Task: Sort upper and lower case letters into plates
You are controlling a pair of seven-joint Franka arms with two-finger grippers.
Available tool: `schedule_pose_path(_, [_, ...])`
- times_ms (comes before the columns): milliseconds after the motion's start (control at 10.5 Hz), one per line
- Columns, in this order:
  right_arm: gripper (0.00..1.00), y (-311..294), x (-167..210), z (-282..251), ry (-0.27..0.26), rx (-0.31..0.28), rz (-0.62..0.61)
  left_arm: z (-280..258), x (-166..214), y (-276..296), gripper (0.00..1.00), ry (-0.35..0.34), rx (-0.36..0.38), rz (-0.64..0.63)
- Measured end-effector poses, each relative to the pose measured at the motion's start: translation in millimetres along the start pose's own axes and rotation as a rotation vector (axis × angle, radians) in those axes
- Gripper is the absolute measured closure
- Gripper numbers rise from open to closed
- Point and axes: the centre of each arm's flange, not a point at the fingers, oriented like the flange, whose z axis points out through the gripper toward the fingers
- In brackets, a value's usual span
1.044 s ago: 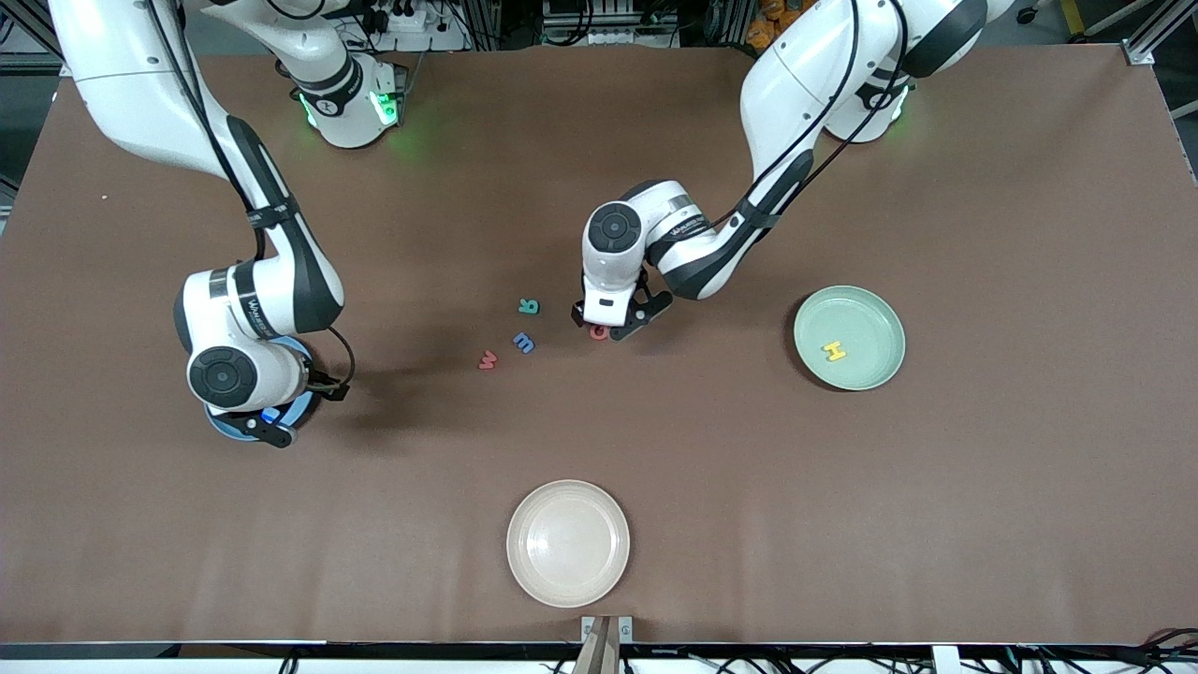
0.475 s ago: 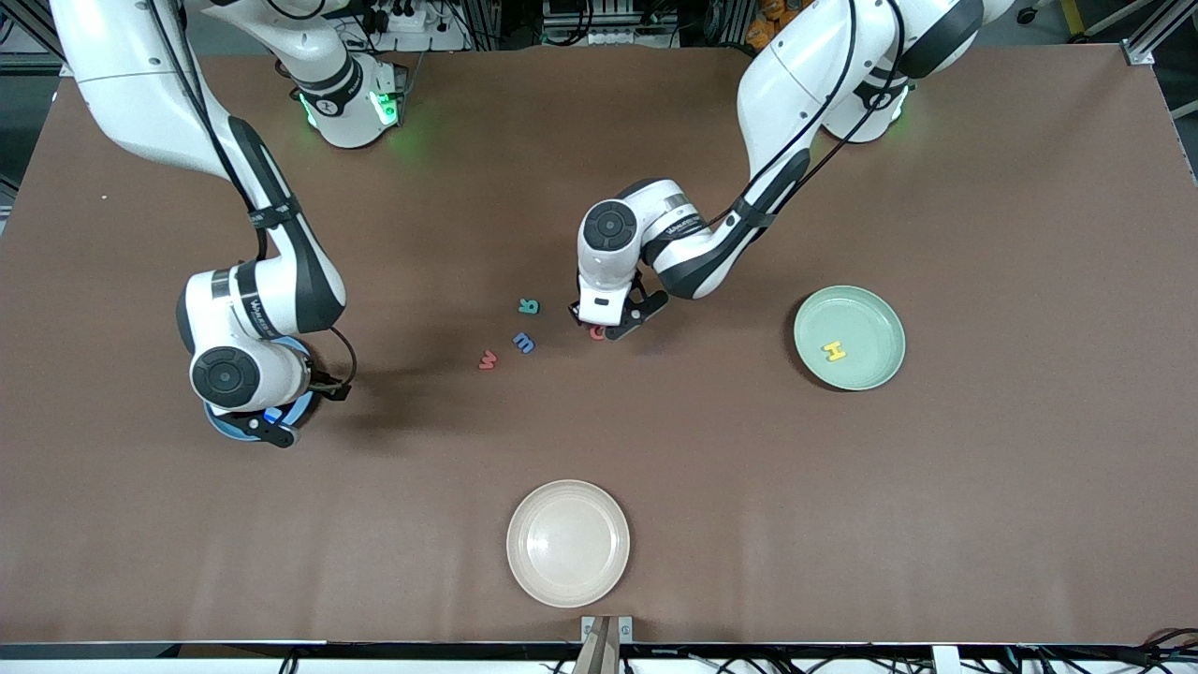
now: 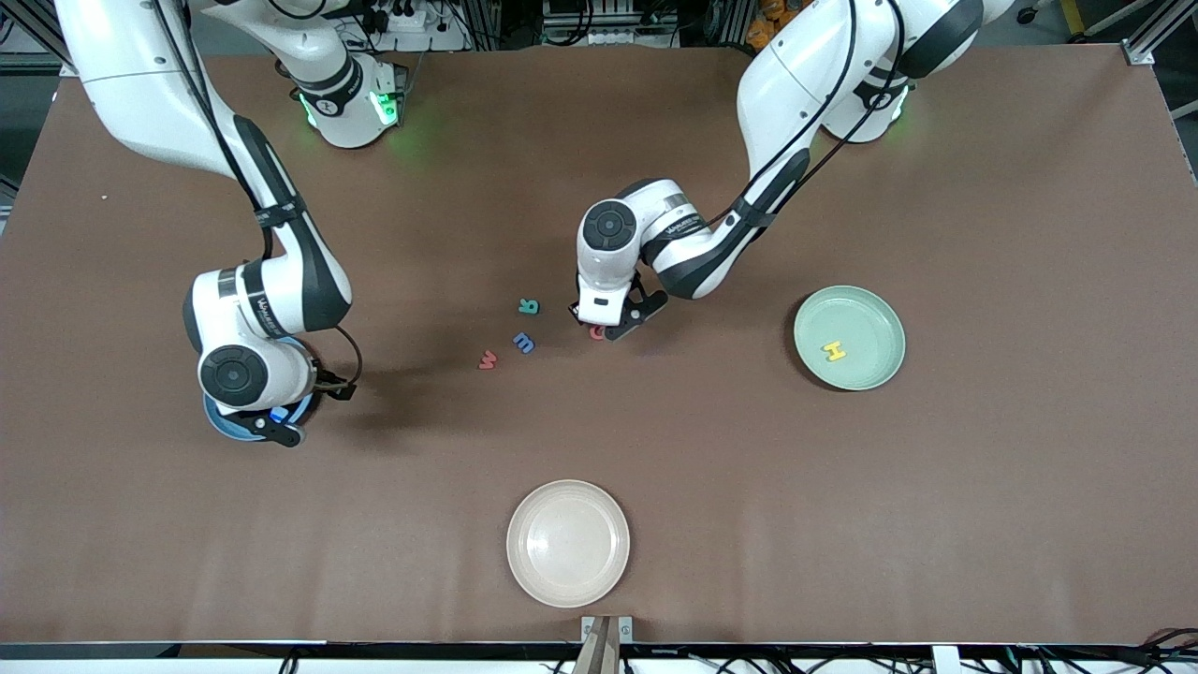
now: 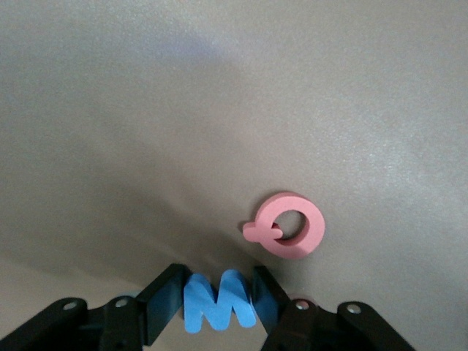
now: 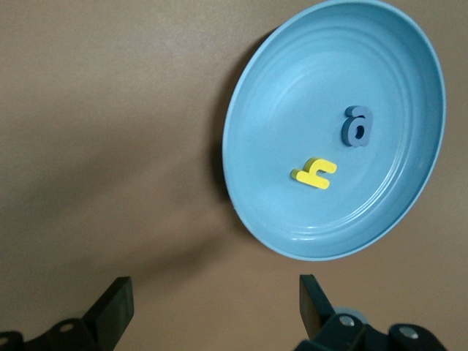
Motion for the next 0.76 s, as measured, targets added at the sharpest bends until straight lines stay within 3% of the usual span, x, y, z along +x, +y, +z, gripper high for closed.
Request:
schedule_pose_path(475, [0.00, -26.4, -16.5, -7.7, 0.024, 0.024, 0.002, -0.3, 0.0, 0.1, 0.57, 0.000, 0.001, 0.000])
schedule_pose_path(760, [0.00, -47.5, -28.0, -16.2, 0.051, 0.072, -0.031, -0.4, 0.2, 0.2, 0.57, -0.001, 0.001, -0.001])
